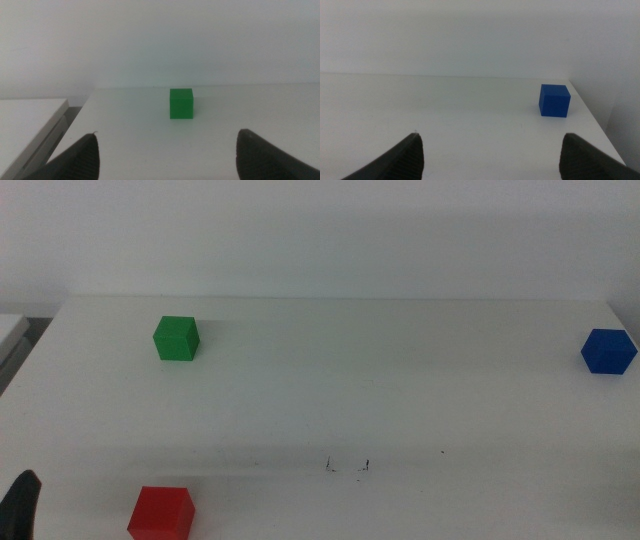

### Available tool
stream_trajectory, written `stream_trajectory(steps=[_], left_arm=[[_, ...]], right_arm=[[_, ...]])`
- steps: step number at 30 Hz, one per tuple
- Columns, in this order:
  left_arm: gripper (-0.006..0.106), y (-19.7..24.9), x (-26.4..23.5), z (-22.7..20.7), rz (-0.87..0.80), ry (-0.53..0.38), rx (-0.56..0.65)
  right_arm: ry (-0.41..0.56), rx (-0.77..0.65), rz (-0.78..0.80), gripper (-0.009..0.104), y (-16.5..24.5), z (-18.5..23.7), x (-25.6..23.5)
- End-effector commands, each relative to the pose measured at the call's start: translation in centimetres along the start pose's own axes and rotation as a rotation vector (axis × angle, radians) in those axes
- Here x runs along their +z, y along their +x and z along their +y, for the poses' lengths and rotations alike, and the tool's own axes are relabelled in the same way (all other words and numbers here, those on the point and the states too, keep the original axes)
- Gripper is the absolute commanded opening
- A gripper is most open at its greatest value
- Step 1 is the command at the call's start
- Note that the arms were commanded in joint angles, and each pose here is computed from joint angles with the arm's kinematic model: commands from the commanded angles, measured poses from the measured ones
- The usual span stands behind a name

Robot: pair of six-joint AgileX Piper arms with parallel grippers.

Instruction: Stack red cubes first, then green, then blue cubes in a specific spot.

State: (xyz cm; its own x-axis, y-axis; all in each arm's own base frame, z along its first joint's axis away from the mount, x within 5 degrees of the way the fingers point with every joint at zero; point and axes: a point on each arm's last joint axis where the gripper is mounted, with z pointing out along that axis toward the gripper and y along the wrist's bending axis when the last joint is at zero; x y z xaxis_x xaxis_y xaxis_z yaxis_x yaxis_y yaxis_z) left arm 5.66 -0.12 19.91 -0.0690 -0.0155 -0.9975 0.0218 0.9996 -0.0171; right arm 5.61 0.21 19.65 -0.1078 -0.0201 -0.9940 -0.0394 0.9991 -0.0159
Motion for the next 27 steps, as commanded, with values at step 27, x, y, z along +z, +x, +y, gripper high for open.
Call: stream_trajectory(steps=[27], left_arm=[[0.093,-6.8,16.3,-6.1,1.318,0.063,-0.096]], right_arm=[[0.01,-0.012,-0.011,0.093,0.0,-0.1,0.0]])
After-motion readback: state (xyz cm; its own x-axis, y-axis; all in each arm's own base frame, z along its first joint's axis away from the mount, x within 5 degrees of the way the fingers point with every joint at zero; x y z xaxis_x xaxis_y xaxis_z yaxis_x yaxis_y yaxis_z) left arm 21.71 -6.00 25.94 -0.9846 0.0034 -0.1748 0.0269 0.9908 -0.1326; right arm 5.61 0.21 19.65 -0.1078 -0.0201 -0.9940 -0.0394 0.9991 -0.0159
